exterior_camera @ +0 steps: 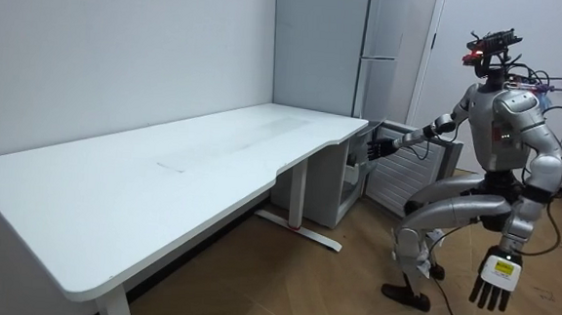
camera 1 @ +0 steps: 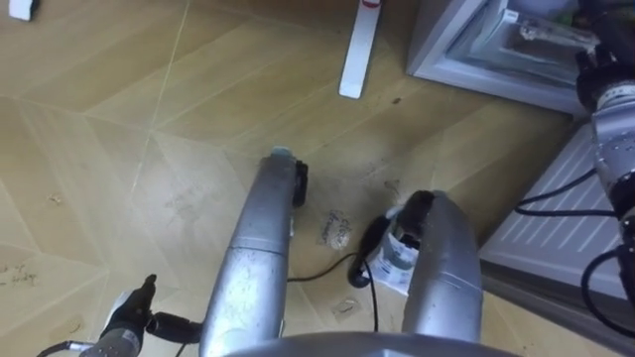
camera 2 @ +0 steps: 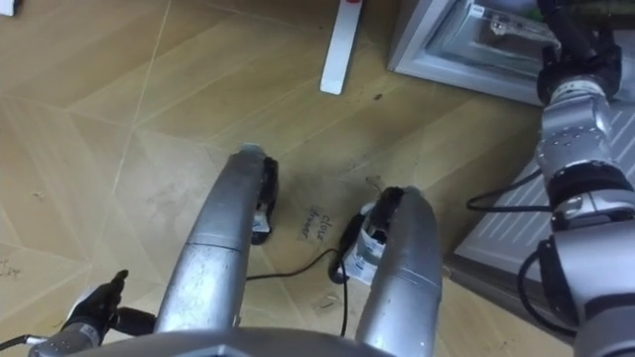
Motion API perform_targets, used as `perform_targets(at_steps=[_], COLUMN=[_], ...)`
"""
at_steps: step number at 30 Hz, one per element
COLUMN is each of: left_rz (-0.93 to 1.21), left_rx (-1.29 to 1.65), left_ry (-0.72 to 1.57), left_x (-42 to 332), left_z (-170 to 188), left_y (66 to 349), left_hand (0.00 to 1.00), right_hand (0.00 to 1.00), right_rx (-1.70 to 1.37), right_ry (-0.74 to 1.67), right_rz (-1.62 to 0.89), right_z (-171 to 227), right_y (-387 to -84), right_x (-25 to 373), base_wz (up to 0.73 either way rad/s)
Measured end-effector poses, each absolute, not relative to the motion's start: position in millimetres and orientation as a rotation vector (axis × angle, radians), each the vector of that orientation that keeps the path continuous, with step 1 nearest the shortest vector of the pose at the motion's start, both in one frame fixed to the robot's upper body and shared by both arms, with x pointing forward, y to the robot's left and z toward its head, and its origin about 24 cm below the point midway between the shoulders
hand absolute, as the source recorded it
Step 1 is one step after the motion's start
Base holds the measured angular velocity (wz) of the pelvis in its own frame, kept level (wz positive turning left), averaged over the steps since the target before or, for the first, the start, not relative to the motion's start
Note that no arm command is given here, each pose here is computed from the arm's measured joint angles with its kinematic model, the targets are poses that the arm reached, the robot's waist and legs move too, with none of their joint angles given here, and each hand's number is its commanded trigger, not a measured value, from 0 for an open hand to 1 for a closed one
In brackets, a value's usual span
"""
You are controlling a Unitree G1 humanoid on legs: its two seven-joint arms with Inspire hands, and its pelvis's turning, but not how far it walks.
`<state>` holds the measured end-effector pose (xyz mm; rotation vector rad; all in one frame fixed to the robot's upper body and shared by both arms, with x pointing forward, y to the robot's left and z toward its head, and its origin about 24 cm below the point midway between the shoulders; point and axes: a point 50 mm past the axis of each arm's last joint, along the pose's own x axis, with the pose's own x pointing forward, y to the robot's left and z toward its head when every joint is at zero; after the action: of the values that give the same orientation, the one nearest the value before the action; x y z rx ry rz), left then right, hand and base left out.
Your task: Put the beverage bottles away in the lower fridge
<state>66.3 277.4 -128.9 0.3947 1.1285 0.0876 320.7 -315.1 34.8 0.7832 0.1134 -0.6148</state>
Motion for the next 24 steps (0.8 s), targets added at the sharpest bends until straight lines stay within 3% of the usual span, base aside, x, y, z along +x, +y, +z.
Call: perform_targets(at_steps=[24], left_rz=[0.104], left_rx=[0.412], left_ry=[1.073], left_x=[76], left_z=[-124], left_y=[273], left_hand=[0.0], right_hand=[0.0], right_rx=[0.775], right_ry=[0.064], right_rz=[-0.749], right_z=[46], right_y=[-334], right_x=[316], base_wz=[0.04])
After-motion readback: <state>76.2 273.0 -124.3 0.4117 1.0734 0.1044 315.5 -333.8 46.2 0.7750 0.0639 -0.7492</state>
